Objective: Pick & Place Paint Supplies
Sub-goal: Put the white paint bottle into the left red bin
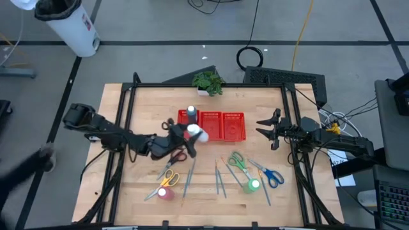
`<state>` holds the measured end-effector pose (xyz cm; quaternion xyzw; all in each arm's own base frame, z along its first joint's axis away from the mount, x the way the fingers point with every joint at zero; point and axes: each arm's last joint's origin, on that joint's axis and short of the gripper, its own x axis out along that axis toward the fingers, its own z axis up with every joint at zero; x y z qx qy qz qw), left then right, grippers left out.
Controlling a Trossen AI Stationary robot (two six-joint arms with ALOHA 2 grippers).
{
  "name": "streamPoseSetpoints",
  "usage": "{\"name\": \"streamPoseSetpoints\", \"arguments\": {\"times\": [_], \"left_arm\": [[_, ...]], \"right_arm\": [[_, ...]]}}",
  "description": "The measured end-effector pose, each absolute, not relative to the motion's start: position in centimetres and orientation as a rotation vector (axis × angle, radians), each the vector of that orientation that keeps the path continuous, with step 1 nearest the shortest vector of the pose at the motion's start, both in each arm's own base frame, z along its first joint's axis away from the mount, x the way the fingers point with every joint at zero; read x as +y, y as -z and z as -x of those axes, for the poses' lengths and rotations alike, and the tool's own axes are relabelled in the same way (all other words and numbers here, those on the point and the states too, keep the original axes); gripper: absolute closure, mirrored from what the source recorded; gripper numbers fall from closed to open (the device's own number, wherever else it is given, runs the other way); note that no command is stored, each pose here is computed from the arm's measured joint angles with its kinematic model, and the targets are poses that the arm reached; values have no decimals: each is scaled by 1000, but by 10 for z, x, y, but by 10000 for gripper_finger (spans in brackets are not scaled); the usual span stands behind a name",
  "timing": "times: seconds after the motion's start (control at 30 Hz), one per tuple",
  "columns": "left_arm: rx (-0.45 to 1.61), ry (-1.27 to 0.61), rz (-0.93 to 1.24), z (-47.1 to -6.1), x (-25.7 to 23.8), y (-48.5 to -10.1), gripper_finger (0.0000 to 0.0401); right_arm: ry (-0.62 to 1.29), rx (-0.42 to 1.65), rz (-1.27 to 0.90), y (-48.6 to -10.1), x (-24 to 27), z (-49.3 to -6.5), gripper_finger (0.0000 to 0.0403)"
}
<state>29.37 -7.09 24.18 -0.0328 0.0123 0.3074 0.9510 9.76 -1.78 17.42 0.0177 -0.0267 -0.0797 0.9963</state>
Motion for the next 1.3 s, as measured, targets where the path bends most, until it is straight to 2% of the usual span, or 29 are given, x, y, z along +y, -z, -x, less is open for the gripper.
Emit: {"name": "streamPoseSetpoints", "arguments": {"times": [0.17, 0.6, 0.73, 1.07, 1.3], "left_arm": [[44, -790, -26, -287, -78, -243, 184], [114, -1051, -178, -277, -83, -244, 184], [104, -984, -166, -279, -84, -244, 184], [49, -657, -35, -275, -87, -257, 184], [114, -403, 85, -258, -84, -269, 184]], "right_arm": [[160, -53, -35, -174, -18, -98, 261], [160, -53, -35, -174, -18, -98, 261], [160, -53, -35, -174, -18, -98, 261], [159, -53, -35, -174, -18, -98, 261], [160, -54, -35, -174, -18, -98, 261]]}}
